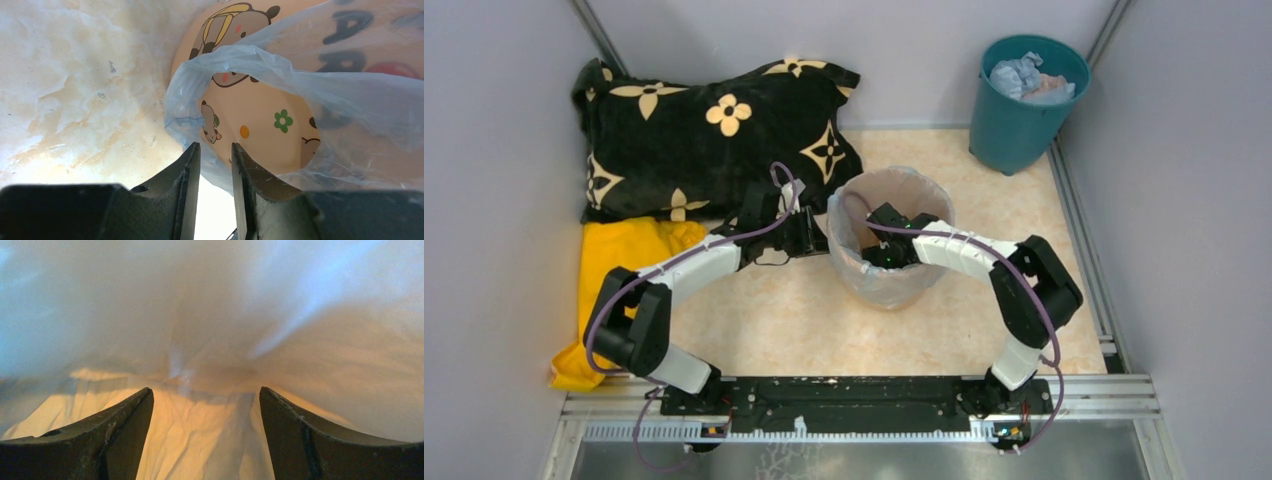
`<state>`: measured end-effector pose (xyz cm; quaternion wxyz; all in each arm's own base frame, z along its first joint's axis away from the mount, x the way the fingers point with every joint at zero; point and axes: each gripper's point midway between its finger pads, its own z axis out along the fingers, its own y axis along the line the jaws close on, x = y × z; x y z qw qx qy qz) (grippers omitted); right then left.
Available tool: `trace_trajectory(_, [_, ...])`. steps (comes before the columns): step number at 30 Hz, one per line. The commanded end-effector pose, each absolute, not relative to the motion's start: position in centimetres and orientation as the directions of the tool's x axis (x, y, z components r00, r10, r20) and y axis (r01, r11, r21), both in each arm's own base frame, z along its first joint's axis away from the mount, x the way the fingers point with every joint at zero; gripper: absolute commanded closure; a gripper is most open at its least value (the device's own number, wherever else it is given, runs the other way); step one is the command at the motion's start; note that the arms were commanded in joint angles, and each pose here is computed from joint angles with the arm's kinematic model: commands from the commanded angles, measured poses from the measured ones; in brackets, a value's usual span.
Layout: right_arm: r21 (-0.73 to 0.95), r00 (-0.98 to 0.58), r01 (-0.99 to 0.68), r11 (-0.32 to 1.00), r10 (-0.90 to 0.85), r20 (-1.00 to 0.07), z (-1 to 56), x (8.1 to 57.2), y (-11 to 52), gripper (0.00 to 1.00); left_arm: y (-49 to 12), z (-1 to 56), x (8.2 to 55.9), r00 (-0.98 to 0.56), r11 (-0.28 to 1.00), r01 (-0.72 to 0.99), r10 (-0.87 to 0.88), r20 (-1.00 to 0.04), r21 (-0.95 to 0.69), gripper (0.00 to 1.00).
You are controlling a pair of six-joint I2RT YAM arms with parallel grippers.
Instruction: Put the trash bags into the trash bin
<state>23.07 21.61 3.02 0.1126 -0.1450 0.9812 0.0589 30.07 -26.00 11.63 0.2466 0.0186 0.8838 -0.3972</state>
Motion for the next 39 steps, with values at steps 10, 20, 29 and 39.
trace_trajectory(10, [0.183, -0.824, -0.319, 0.93, -0.176, -0.539, 19.3, 25.8, 23.2, 0.19, -25.8, 11.5, 30.1, -0.875, 0.694, 0.235, -0.154, -0.459, -0.681, 0.62])
trace_trajectory(20, [0.267, -0.584, -0.11, 0.958, 0.155, -0.797, 31.4, 25.4, 15.4, 0.17, -25.7, 11.3, 29.8, -0.88, 0.697, 0.23, -0.149, -0.451, -0.679, 0.59])
trace_trajectory(29, [0.28, -0.453, 0.19, 0.941, 0.337, -0.825, 30.1, 21.9, 5.4, 0.12, -25.1, 11.5, 29.9, -0.875, 0.719, 0.245, -0.126, -0.468, -0.651, 0.33])
trace_trajectory(39, [0.267, -0.381, 0.354, 0.896, 0.399, -0.834, 26.9, 20.2, 1.9, 0.1, -20.3, 16.0, 30.0, -0.823, 0.813, 0.223, -0.139, -0.551, -0.538, 0.01])
